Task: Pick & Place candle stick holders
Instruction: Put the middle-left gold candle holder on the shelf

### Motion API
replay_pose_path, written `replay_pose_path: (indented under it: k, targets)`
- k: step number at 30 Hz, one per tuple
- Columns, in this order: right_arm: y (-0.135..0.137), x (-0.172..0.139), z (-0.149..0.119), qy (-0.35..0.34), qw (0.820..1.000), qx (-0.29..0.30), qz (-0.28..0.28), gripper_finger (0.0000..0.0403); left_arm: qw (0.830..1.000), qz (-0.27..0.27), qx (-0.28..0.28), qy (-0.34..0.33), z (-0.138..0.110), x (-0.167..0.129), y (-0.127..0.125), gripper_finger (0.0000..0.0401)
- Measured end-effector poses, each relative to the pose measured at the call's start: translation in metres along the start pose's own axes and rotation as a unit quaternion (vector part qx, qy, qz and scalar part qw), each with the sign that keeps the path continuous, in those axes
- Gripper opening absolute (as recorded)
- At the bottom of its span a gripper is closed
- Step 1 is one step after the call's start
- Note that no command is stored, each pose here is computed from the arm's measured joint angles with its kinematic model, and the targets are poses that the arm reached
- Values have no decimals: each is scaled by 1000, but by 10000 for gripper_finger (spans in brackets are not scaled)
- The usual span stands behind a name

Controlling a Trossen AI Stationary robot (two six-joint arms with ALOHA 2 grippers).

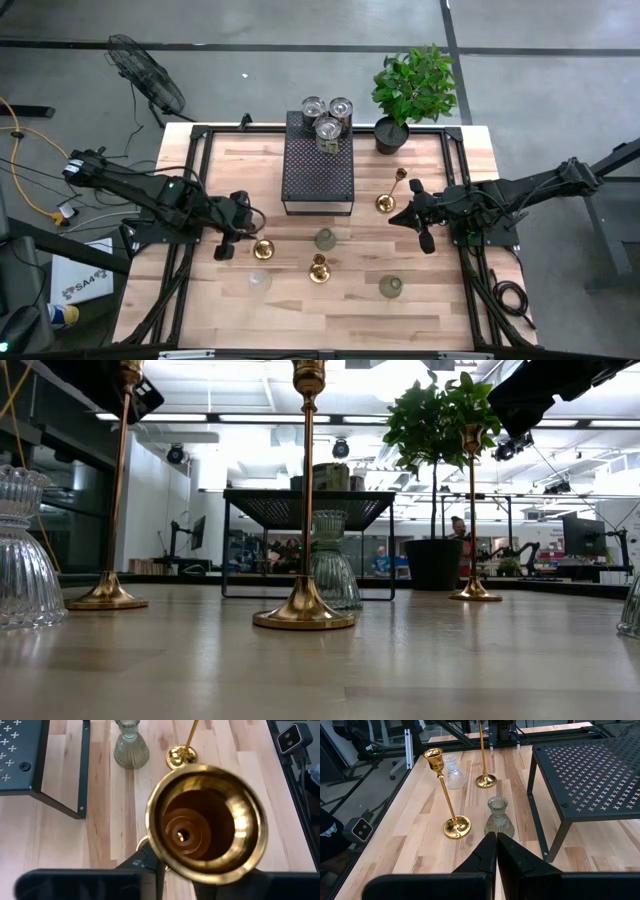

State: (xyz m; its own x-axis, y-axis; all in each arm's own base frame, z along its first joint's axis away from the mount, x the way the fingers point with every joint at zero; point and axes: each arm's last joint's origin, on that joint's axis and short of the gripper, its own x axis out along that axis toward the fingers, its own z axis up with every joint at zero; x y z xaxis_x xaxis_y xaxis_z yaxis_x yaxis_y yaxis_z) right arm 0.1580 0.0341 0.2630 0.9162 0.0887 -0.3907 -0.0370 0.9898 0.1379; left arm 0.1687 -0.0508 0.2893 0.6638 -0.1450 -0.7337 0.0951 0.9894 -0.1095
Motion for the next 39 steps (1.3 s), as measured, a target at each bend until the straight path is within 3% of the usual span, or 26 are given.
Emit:
replay_pose_path:
  k: [7, 17, 24, 29, 39]
  targets:
    - [0, 0, 0, 0, 1000, 0, 0, 4, 1000, 1, -8, -2, 0, 0, 0, 12]
    - [0, 0, 0, 0, 1000, 0, 0, 4, 1000, 15, -25, 0, 1, -2, 1, 6]
    - [0, 0, 0, 0, 1000, 0, 0, 4, 993, 86, -78, 9, 8, -24, 4, 4]
    - [0, 0, 0, 0, 1000, 0, 0, 4, 985, 131, -110, -26, 23, -48, 9, 4]
    - [0, 0, 0, 0, 1000, 0, 0, 4, 941, 256, -220, -32, 53, -95, 43, 3]
